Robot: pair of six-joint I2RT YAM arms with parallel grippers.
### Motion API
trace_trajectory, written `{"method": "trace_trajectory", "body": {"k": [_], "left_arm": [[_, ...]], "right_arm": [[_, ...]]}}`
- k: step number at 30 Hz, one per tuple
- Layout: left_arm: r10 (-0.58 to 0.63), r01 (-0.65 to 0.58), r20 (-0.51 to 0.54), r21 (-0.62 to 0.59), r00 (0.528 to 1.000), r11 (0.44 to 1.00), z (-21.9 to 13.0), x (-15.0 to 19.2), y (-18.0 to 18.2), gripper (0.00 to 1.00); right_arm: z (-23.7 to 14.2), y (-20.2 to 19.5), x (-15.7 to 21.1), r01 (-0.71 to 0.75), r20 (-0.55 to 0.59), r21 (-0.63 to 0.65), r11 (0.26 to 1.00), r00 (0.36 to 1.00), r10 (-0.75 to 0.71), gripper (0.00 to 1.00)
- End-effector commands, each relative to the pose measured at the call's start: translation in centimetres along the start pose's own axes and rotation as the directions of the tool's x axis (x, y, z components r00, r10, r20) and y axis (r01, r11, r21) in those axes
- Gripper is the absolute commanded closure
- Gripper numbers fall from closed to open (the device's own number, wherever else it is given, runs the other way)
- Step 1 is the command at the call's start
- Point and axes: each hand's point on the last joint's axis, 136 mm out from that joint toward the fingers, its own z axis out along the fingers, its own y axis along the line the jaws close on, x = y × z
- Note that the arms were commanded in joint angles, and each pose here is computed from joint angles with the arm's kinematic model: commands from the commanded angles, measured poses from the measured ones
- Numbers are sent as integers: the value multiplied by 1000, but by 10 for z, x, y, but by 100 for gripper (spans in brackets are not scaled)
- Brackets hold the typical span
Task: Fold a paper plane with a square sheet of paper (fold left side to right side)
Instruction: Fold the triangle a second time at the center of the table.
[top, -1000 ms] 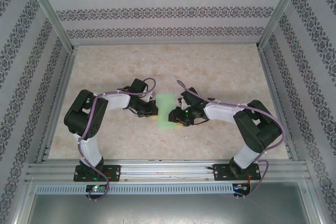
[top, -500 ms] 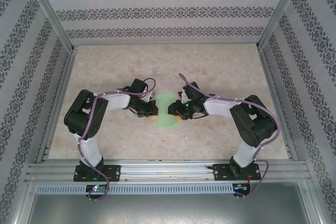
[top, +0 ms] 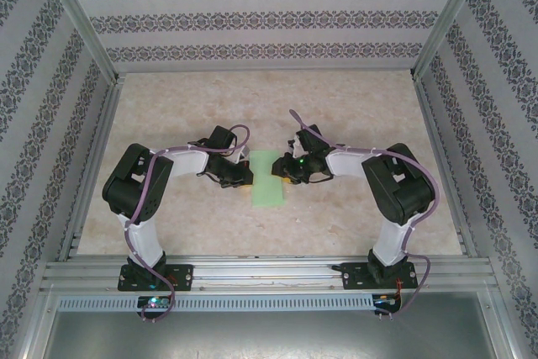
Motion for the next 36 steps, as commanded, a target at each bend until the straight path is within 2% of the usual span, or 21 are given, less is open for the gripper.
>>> {"method": "trace_trajectory", "body": {"k": [1,4,7,11,15,19,22,30,36], "left_arm": [[14,-15,-20,-34,1000,999,3,11,8,95],[23,-23,-12,-30,1000,999,1,8,5,92],[35,-35,2,-24,999,999,-3,5,0,89],[67,-66,43,-31,997,997,-15,-2,-9,75],[137,-132,132,-44,982,990,-39,-10,-22,56],[249,-243,193,-55,949,968,-57,0,-37,48],[358,-345,196,-98,913,934,-62,17,-47,45],[600,-569,171,-200,781,798,-58,54,-83,38],[684,-643,102,-266,722,718,-35,63,-97,35]], "right_arm": [[0,4,-10,29,2,-25,999,1000,-29,68],[1,3,-12,32,-6,-27,999,999,-32,74],[0,3,-12,32,-13,-35,999,999,-33,84],[-2,3,-12,29,-18,-45,999,999,-30,96],[-8,3,-11,1,-19,-56,998,1000,-2,98],[-13,3,-7,-34,-25,-60,998,999,32,99],[-16,4,-5,-57,-27,-64,996,998,55,99],[-26,13,-4,-82,-18,-83,993,997,80,99],[-24,12,-4,-90,-23,-79,993,996,89,99]]}}
